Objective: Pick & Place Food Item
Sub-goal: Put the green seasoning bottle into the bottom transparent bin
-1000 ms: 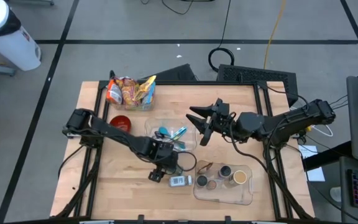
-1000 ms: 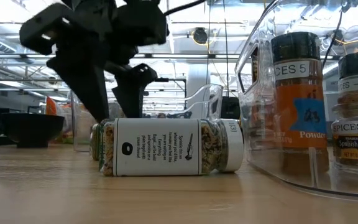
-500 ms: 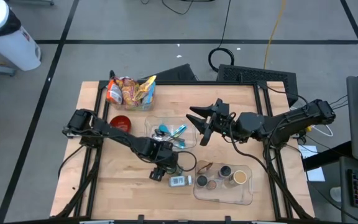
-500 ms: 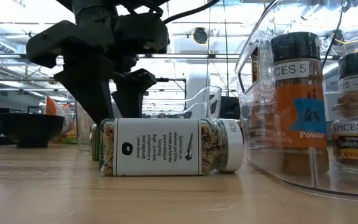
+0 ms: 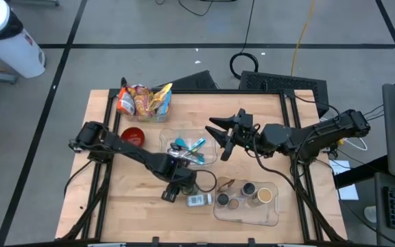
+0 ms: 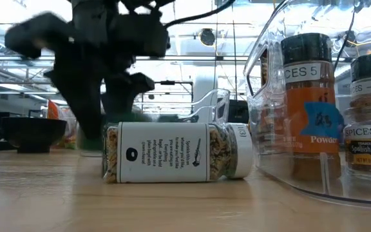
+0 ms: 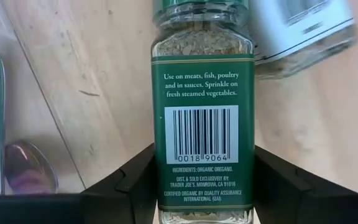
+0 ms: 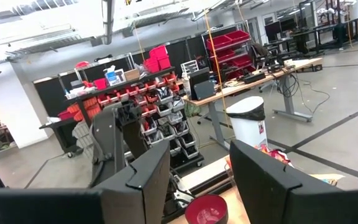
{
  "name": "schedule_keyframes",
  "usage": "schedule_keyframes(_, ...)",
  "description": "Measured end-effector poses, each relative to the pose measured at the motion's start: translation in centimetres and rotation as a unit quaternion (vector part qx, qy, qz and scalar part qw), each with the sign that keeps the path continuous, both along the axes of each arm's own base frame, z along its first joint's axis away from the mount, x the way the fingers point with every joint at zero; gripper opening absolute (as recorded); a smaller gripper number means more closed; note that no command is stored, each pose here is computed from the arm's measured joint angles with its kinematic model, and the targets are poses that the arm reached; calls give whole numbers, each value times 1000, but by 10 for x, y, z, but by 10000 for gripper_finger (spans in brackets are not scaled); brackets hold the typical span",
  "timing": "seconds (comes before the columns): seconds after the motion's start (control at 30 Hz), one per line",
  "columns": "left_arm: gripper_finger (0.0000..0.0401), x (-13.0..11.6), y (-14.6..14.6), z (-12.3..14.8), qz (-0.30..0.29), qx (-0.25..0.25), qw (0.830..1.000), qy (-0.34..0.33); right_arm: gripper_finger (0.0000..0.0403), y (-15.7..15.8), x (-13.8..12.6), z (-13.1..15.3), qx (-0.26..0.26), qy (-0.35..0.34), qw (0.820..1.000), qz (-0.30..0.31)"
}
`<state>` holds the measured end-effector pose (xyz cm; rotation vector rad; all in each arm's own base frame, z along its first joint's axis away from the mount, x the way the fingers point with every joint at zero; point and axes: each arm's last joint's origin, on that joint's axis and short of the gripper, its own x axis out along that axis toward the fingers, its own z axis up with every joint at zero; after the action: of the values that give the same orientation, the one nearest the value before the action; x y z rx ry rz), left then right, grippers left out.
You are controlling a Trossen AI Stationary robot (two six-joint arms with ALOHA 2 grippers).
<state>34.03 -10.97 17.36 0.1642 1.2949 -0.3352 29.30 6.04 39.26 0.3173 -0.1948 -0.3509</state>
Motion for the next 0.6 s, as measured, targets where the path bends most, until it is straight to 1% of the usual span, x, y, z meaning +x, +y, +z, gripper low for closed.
schedule_keyframes(0.13,205,2,-6,28,-8,-36,999,9,160,0,0,0,0,0,1000,0)
schedule_keyframes(0.27,205,0,-11,68,-28,-39,999,-7,160,0,0,0,-1,0,1000,0)
schedule_keyframes(0.33,205,0,-12,88,-35,-38,998,-32,160,0,0,0,-1,-2,1000,0)
schedule_keyframes(0.47,205,-9,-4,131,-29,-57,993,-99,160,0,0,1,-10,-3,1000,0)
schedule_keyframes(0.6,205,-25,18,168,13,-78,984,-157,160,3,-1,1,-21,2,1000,3)
